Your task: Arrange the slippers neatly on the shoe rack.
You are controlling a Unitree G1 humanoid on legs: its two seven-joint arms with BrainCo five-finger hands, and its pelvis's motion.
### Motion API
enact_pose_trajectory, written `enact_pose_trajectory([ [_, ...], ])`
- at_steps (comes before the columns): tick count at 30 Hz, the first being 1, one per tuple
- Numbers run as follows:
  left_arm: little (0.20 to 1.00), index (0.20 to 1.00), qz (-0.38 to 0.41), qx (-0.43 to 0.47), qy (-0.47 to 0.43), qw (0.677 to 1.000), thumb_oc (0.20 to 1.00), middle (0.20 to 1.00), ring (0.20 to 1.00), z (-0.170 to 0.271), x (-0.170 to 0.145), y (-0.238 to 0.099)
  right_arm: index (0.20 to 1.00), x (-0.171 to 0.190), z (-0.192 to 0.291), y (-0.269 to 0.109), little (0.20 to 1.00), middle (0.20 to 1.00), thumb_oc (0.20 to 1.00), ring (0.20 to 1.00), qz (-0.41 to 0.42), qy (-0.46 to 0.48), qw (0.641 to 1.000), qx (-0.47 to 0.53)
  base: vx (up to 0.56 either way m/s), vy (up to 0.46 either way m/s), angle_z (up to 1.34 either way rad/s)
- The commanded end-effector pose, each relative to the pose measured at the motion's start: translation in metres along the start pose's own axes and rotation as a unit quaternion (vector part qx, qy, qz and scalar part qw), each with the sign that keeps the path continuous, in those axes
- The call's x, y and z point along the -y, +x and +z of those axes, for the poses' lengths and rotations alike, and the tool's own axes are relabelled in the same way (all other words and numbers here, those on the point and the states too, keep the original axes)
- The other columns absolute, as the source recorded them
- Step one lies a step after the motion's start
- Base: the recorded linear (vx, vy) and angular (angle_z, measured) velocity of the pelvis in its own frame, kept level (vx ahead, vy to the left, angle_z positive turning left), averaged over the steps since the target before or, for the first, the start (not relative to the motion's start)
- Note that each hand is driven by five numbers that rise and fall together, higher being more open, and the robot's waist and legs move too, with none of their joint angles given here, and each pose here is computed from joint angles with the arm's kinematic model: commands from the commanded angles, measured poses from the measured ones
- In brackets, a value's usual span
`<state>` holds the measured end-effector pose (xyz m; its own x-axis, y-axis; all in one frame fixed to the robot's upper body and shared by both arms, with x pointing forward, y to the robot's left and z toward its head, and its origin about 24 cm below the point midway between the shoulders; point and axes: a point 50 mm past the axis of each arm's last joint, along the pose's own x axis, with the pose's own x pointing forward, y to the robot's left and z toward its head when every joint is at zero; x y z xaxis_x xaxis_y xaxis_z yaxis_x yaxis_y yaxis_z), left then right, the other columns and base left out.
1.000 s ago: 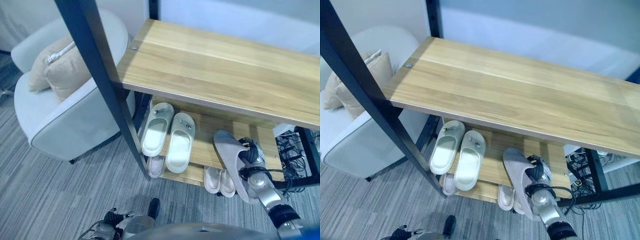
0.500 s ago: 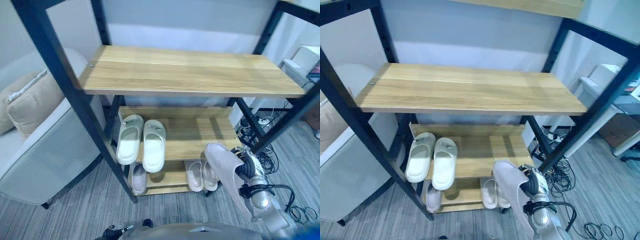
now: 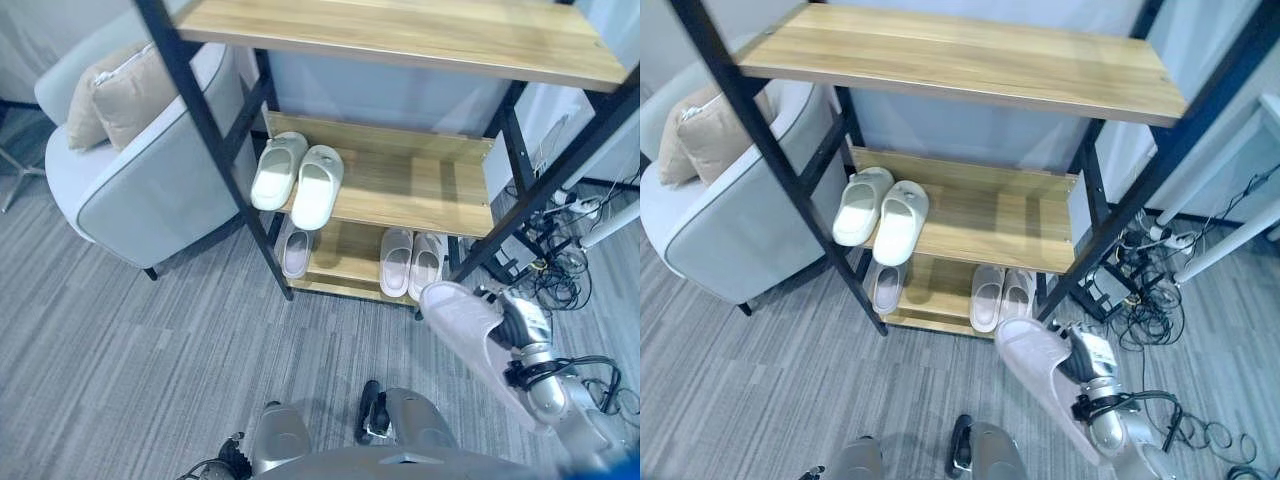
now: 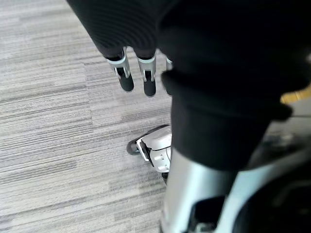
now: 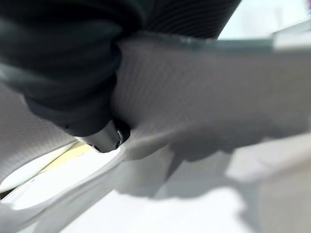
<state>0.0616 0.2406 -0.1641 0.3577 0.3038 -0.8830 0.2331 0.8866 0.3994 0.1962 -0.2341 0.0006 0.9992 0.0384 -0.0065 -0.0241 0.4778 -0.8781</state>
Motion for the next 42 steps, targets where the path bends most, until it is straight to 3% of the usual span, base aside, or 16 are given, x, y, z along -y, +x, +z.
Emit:
enact_pose_trajectory([
  [1, 1.000, 1.000, 0.070, 0.075, -0.048, 0.994, 1.000, 1.000, 1.000, 0.043, -0.040, 0.008, 0.200, 0.017, 0.031, 0.018, 0.200, 0.200, 0.200, 0.200, -0.030, 0.041, 0.996, 0.078, -0.07, 0.204, -0.20],
  [5, 1.000, 1.000, 0.091, 0.105, -0.081, 0.987, 1.000, 1.000, 1.000, 0.066, -0.057, 0.010, 0.200, 0.017, 0.042, 0.042, 0.200, 0.200, 0.200, 0.200, -0.046, 0.125, 0.989, 0.068, -0.11, 0.102, -0.03],
  [8, 1.000, 1.000, 0.110, 0.162, -0.130, 0.972, 1.000, 1.000, 1.000, 0.094, -0.069, 0.007, 0.200, 0.036, 0.063, 0.070, 0.200, 0.200, 0.200, 0.200, -0.075, 0.123, 0.983, 0.114, -0.11, 0.046, -0.02],
  [16, 1.000, 1.000, 0.102, 0.231, -0.210, 0.944, 1.000, 1.000, 1.000, 0.126, -0.083, -0.001, 0.200, 0.066, 0.072, 0.133, 0.200, 0.200, 0.200, 0.200, -0.127, 0.129, 0.981, 0.075, -0.06, 0.019, -0.01],
  [20, 1.000, 1.000, 0.096, 0.303, -0.237, 0.918, 1.000, 1.000, 1.000, 0.147, -0.095, -0.014, 0.200, 0.146, 0.080, 0.167, 0.200, 0.200, 0.200, 0.200, -0.238, 0.119, 0.961, 0.078, 0.00, 0.052, 0.06],
  [26, 1.000, 1.000, 0.096, 0.337, -0.306, 0.885, 1.000, 1.000, 1.000, 0.155, -0.105, -0.025, 0.200, 0.216, 0.096, 0.177, 0.200, 0.200, 0.200, 0.200, -0.314, 0.103, 0.939, 0.095, 0.09, 0.007, 0.14],
  [32, 1.000, 1.000, 0.085, 0.348, -0.324, 0.875, 1.000, 1.000, 1.000, 0.153, -0.116, -0.030, 0.200, 0.287, 0.115, 0.188, 0.200, 0.200, 0.200, 0.200, -0.369, 0.170, 0.910, 0.081, 0.13, 0.017, 0.06],
  [35, 1.000, 1.000, 0.091, 0.353, -0.334, 0.869, 1.000, 1.000, 1.000, 0.146, -0.121, -0.034, 0.200, 0.305, 0.138, 0.181, 0.200, 0.200, 0.200, 0.200, -0.388, 0.174, 0.895, 0.134, 0.06, 0.053, -0.08],
  [38, 1.000, 1.000, 0.099, 0.308, -0.338, 0.884, 1.000, 1.000, 1.000, 0.125, -0.112, -0.023, 0.200, 0.304, 0.157, 0.173, 0.200, 0.200, 0.200, 0.200, -0.396, 0.160, 0.884, 0.190, 0.06, 0.070, -0.03],
  [42, 1.000, 1.000, 0.087, 0.281, -0.338, 0.894, 1.000, 1.000, 1.000, 0.121, -0.094, -0.016, 0.200, 0.265, 0.146, 0.158, 0.200, 0.200, 0.200, 0.200, -0.387, 0.197, 0.873, 0.224, 0.01, 0.124, -0.03],
])
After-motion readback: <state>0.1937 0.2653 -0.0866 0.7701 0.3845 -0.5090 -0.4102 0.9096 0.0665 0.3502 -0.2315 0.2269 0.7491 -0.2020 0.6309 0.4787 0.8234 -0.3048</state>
